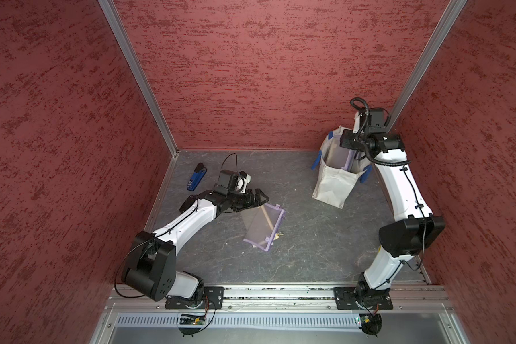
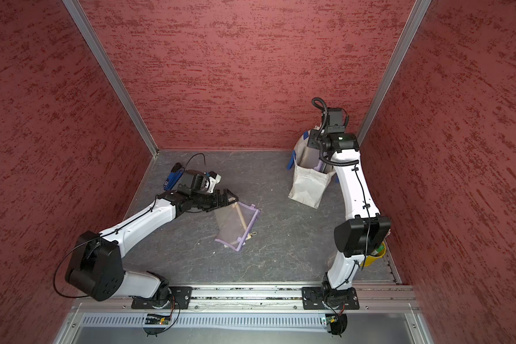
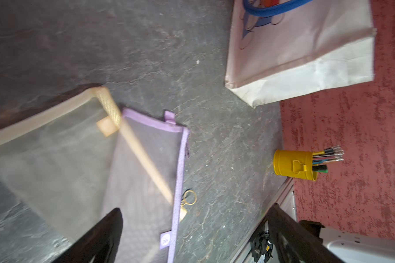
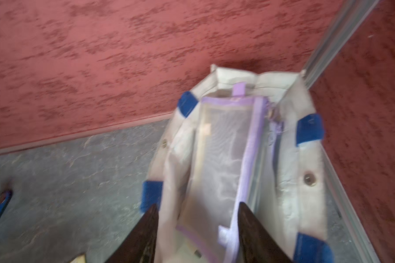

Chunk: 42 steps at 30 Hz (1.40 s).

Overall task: Put the pencil pouch into the canvas bag
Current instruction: Place the pencil pouch in the canvas bag, then pick up the pencil pouch.

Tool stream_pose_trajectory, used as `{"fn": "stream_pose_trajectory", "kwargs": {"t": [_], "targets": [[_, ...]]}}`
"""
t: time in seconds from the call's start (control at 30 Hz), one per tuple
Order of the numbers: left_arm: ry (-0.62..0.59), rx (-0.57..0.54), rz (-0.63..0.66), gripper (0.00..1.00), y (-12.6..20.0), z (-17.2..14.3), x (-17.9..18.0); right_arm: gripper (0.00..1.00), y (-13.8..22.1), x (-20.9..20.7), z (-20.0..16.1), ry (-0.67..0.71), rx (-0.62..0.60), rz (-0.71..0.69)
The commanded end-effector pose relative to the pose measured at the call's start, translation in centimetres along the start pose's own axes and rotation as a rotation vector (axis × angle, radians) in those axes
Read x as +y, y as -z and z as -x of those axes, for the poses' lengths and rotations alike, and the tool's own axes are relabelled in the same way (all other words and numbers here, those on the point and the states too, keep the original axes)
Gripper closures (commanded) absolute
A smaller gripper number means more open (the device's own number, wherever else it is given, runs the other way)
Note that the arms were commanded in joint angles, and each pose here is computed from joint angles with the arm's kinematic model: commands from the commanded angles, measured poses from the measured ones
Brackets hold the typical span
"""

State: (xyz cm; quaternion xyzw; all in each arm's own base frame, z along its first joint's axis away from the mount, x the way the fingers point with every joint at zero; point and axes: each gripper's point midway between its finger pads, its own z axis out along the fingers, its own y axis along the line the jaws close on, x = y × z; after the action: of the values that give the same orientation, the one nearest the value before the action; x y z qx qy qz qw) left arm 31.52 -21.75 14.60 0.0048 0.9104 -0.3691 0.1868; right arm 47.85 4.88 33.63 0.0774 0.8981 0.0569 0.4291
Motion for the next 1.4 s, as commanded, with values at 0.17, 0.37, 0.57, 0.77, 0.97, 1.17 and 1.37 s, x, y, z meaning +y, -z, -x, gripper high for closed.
{"fn": "stream_pose_trajectory", "kwargs": {"t": [0.17, 0.37, 0.57, 0.77, 0.97, 1.17, 1.37], "targets": [[-0.016, 0.105, 0.038, 0.0, -2.3, -2.5, 3.3, 0.29, 0.3, 10.4, -15.5, -0.093, 0.3, 0.298], [0.015, 0.158, 0.043, 0.08, -4.2, -3.7, 5.1, 0.26, -1.3, 14.9, -25.1, -0.212, 0.471, 0.501], [0.018, 0.184, 0.045, 0.12, -5.4, -4.0, 6.0, 0.26, -3.4, 16.5, -30.6, -0.272, 0.597, 0.593], [0.022, 0.213, 0.012, 0.21, -6.8, -5.0, 5.3, 0.27, -5.5, 16.8, -33.9, -0.272, 0.674, 0.593], [0.033, 0.229, -0.012, 0.32, -8.0, -6.5, 4.2, 0.27, -6.9, 17.1, -36.4, -0.292, 0.733, 0.6], [0.019, 0.221, -0.075, 0.41, -8.7, -6.7, 1.7, 0.28, -6.7, 17.1, -37.1, -0.301, 0.751, 0.62], [0.011, 0.164, -0.103, 0.68, -8.6, -5.5, 0.1, 0.32, -5.3, 18.0, -34.7, -0.311, 0.661, 0.712]]}}
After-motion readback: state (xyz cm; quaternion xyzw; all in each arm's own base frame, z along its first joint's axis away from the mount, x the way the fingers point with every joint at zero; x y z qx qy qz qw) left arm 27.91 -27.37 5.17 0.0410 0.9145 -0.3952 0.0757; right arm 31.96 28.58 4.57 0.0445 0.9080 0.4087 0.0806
